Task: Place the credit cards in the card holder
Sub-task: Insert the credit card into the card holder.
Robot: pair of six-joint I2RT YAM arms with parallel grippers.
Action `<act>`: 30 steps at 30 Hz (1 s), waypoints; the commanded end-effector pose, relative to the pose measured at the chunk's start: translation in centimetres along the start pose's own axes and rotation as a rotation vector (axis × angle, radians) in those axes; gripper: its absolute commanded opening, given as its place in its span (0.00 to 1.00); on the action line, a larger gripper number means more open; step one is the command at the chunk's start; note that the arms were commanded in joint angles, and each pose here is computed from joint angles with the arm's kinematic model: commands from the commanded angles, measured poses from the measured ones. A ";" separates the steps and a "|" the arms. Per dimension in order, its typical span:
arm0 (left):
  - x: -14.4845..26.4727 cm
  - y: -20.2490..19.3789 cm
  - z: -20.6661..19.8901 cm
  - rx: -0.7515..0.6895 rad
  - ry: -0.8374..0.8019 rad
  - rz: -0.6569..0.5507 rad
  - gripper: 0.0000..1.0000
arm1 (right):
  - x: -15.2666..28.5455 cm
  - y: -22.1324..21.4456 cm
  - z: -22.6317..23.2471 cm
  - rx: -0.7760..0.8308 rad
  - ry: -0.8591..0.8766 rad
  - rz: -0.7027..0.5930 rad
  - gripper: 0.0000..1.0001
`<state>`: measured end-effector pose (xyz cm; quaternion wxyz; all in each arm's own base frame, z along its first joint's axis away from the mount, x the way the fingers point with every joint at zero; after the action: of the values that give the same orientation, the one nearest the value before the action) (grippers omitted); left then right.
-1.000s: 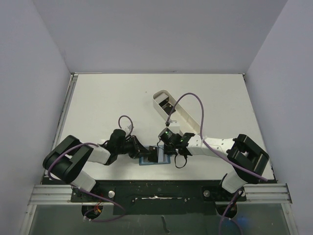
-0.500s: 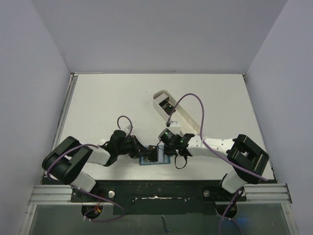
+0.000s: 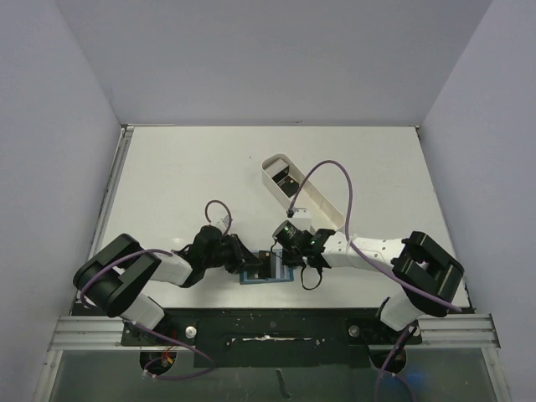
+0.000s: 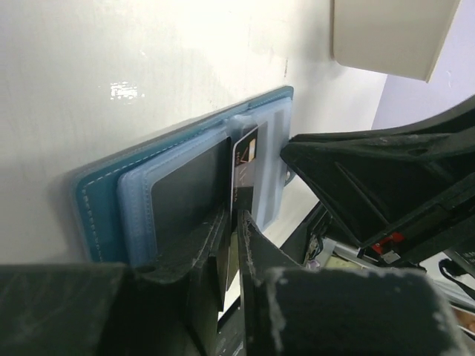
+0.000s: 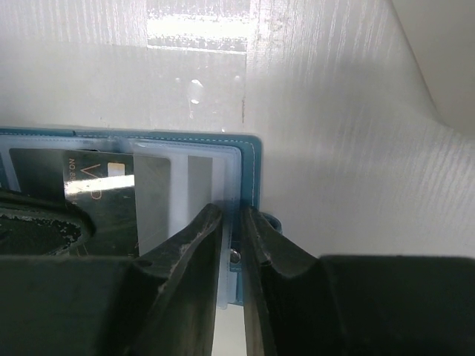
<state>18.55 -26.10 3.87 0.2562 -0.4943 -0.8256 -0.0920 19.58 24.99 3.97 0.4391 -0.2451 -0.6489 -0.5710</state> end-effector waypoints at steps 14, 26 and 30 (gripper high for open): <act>0.9 1.2 -1.9 -0.083 0.054 -0.095 0.39 | 2.7 0.2 0.0 -0.007 0.064 -0.044 0.29; -0.2 0.2 -0.5 -0.072 0.096 -0.051 0.41 | 1.4 -1.0 0.3 -0.014 0.082 -0.005 0.31; -0.7 -0.4 -0.7 -0.065 0.080 -0.033 0.41 | 1.3 -1.3 0.2 -0.019 0.082 0.000 0.29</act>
<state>18.89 -26.46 4.63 0.2685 -0.4787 -0.8241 -0.1399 17.66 24.02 4.33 0.4623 -0.2340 -0.6348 -0.5732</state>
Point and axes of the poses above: each gripper's point midway between its finger pads, its own x axis back along the fingers, its own z axis along the line the jaws close on, y = z × x, the point moved 2 cm from there along x, back along the fingers, and after that the axes turned 15 degrees about x, right-handed, at the moved point
